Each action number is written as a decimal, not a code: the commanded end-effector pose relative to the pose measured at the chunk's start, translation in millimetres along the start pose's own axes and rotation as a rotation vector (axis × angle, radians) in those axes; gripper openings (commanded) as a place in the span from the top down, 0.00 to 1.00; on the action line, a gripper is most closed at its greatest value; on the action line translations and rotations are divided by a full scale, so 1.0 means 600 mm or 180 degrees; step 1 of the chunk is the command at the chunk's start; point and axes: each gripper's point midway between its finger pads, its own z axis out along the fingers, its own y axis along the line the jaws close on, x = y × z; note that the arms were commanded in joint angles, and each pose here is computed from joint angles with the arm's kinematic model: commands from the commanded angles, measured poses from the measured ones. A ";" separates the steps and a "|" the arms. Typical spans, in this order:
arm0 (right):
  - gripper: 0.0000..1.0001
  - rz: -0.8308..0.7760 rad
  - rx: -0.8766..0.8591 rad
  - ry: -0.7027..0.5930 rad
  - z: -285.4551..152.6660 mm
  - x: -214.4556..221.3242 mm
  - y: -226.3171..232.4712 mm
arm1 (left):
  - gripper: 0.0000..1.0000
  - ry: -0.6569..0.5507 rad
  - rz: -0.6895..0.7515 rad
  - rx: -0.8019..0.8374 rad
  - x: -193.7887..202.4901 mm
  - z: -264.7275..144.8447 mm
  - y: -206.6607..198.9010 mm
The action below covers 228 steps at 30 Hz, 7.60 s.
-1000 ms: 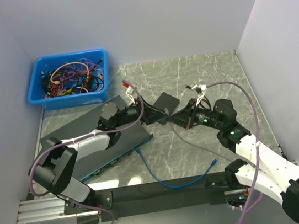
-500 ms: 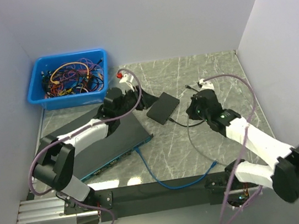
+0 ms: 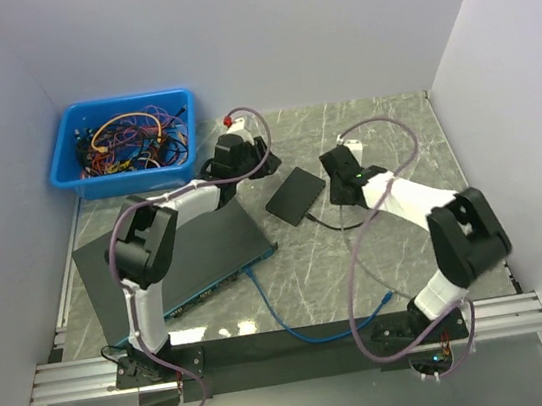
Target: Insert the plug into the switch port
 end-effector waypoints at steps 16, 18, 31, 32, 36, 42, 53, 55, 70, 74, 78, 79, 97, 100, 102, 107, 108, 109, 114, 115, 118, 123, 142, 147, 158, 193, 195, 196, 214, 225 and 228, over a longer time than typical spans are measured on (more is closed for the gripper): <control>1.00 -0.0481 -0.0551 0.0389 0.075 0.033 0.112 | 0.56 0.0358 0.0110 0.0516 0.051 0.071 0.030; 1.00 -0.0516 -0.0613 0.0431 0.077 0.038 0.121 | 0.57 0.0391 0.0145 0.0581 0.058 0.075 0.027; 1.00 -0.0794 -0.0876 0.0448 0.054 0.060 0.158 | 0.58 0.0581 0.0365 0.0946 0.094 0.098 -0.009; 1.00 -0.0815 -0.0896 0.0440 0.050 0.062 0.161 | 0.58 0.0585 0.0365 0.0954 0.094 0.098 -0.009; 1.00 -0.0861 -0.0891 0.0467 0.041 0.074 0.160 | 0.59 0.0601 0.0386 0.0974 0.095 0.102 -0.010; 1.00 -0.0869 -0.0789 0.0517 0.030 0.091 0.142 | 0.59 0.0597 0.0398 0.1048 0.095 0.103 -0.015; 1.00 -0.0860 -0.0577 0.0546 0.013 0.098 0.113 | 0.60 0.0582 0.0385 0.1006 0.097 0.104 -0.009; 1.00 -0.0880 -0.0608 0.0533 0.016 0.092 0.120 | 0.60 0.0589 0.0385 0.1019 0.099 0.103 -0.009; 1.00 -0.0969 -0.0935 0.0607 0.031 0.089 0.173 | 0.62 0.0635 0.0387 0.1128 0.112 0.100 -0.012; 1.00 -0.0994 -0.0954 0.0640 0.035 0.089 0.179 | 0.62 0.0635 0.0417 0.1166 0.112 0.096 -0.017; 1.00 -0.1005 -0.0952 0.0664 0.037 0.090 0.181 | 0.62 0.0657 0.0437 0.1176 0.115 0.095 -0.018; 1.00 -0.1016 -0.0960 0.0672 0.037 0.091 0.182 | 0.62 0.0654 0.0437 0.1172 0.116 0.096 -0.018; 1.00 -0.1059 -0.0979 0.0575 0.017 0.078 0.192 | 0.63 0.0691 0.0459 0.1137 0.122 0.097 -0.014; 1.00 -0.1099 -0.0973 0.0608 0.022 0.080 0.194 | 0.63 0.0724 0.0488 0.1181 0.128 0.095 -0.015; 1.00 -0.1118 -0.0952 0.0622 0.027 0.080 0.194 | 0.63 0.0732 0.0502 0.1205 0.129 0.093 -0.017; 1.00 -0.1145 -0.0930 0.0632 0.034 0.073 0.191 | 0.64 0.0782 0.0539 0.1263 0.137 0.091 -0.017; 1.00 -0.1134 -0.0932 0.0643 0.036 0.073 0.190 | 0.64 0.0807 0.0538 0.1272 0.141 0.090 -0.017; 1.00 -0.1124 -0.0956 0.0654 0.036 0.071 0.190 | 0.64 0.0811 0.0555 0.1282 0.142 0.089 -0.018; 1.00 -0.1056 -0.1021 0.0621 0.037 0.045 0.187 | 0.64 0.0864 0.0598 0.1273 0.149 0.085 -0.019; 1.00 -0.1052 -0.1047 0.0596 0.033 0.038 0.189 | 0.64 0.0876 0.0623 0.1268 0.151 0.084 -0.021; 1.00 -0.1069 -0.1108 0.0506 0.025 0.017 0.194 | 0.65 0.0911 0.0664 0.1207 0.161 0.082 -0.023; 1.00 -0.1079 -0.1155 0.0547 0.037 0.018 0.203 | 0.65 0.0963 0.0641 0.1108 0.175 0.077 -0.019; 1.00 -0.1072 -0.1168 0.0346 0.040 -0.007 0.214 | 0.66 0.1265 0.0377 0.1163 0.239 0.045 -0.012; 1.00 -0.1284 -0.1408 0.0409 0.025 0.011 0.239 | 0.66 0.1271 0.0375 0.1185 0.240 0.046 -0.017; 1.00 -0.1507 -0.1485 0.0505 0.023 0.030 0.265 | 0.66 0.1307 0.0418 0.1156 0.244 0.048 -0.013; 1.00 -0.1746 -0.1454 -0.0049 0.048 -0.056 0.294 | 0.67 0.1570 0.0428 0.1322 0.283 0.048 -0.012; 1.00 -0.1751 -0.1474 -0.0049 0.047 -0.054 0.299 | 0.67 0.1573 0.0427 0.1331 0.283 0.049 -0.012; 1.00 -0.1759 -0.1465 -0.0038 0.050 -0.051 0.298 | 0.67 0.1569 0.0429 0.1344 0.282 0.049 -0.014; 1.00 -0.1867 -0.1666 -0.0038 0.047 -0.054 0.320 | 0.68 0.1596 0.0392 0.1386 0.286 0.053 -0.016; 1.00 -0.1814 -0.1332 -0.0099 0.068 -0.062 0.312 | 0.68 0.1628 0.0353 0.1414 0.290 0.052 -0.017; 1.00 -0.1637 -0.1079 -0.0021 0.088 -0.053 0.283 | 0.68 0.1637 0.0324 0.1437 0.290 0.048 -0.021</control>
